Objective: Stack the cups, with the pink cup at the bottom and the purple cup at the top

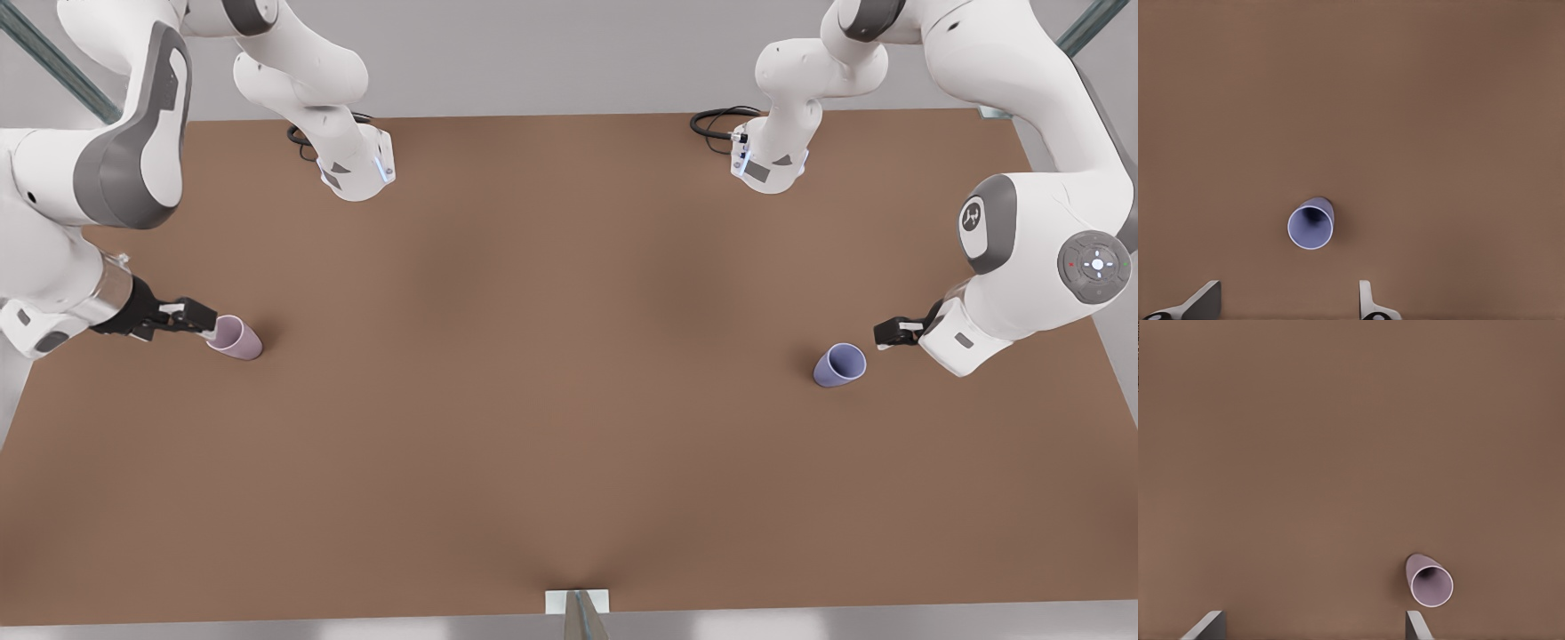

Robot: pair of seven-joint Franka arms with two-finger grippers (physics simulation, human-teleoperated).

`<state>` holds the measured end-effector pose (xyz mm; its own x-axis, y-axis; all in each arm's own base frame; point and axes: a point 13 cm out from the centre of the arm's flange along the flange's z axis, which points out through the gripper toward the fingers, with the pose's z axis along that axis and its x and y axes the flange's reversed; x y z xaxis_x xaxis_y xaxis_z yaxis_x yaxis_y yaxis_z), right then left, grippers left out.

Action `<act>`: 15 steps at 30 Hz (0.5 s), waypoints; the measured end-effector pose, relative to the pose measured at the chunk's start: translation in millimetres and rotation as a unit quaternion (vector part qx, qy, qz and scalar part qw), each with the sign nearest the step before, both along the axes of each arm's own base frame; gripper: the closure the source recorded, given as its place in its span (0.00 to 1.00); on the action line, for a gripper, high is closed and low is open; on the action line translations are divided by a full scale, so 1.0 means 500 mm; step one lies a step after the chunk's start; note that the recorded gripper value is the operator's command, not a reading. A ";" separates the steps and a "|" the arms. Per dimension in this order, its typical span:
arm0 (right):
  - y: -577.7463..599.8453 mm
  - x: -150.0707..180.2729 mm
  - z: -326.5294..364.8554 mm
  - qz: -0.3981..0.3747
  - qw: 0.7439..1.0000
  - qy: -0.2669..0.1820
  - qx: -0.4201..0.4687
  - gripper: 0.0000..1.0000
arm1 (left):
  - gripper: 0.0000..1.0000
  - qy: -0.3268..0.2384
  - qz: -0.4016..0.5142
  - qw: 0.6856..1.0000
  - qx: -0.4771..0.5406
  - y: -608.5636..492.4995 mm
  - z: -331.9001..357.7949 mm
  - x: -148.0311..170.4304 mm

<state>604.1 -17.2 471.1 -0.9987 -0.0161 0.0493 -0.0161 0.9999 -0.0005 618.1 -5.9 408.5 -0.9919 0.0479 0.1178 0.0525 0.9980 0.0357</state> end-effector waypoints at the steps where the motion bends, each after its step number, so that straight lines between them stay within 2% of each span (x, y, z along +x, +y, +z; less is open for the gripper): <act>1: 0.005 -0.003 -0.008 0.003 1.000 0.002 -0.001 0.00 | 0.00 0.000 0.000 1.000 0.000 0.000 0.001 0.000; 5: -0.033 -0.073 -0.091 -0.011 0.999 0.034 0.004 0.00 | 0.00 0.000 -0.003 1.000 0.001 0.000 -0.002 0.001; 10: -0.189 -0.139 -0.242 -0.068 0.995 0.068 0.032 0.00 | 0.00 0.000 -0.004 1.000 0.001 0.000 -0.005 0.002; 15: -0.304 -0.199 -0.383 -0.088 0.992 0.076 0.048 0.00 | 0.00 0.002 -0.005 1.000 0.001 0.000 -0.008 0.001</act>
<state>504.8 -169.4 279.8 -0.9678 0.1454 0.2053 0.1653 0.9827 0.0834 618.5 -6.0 404.6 -0.9909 0.0575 0.1213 0.0626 0.9973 0.0383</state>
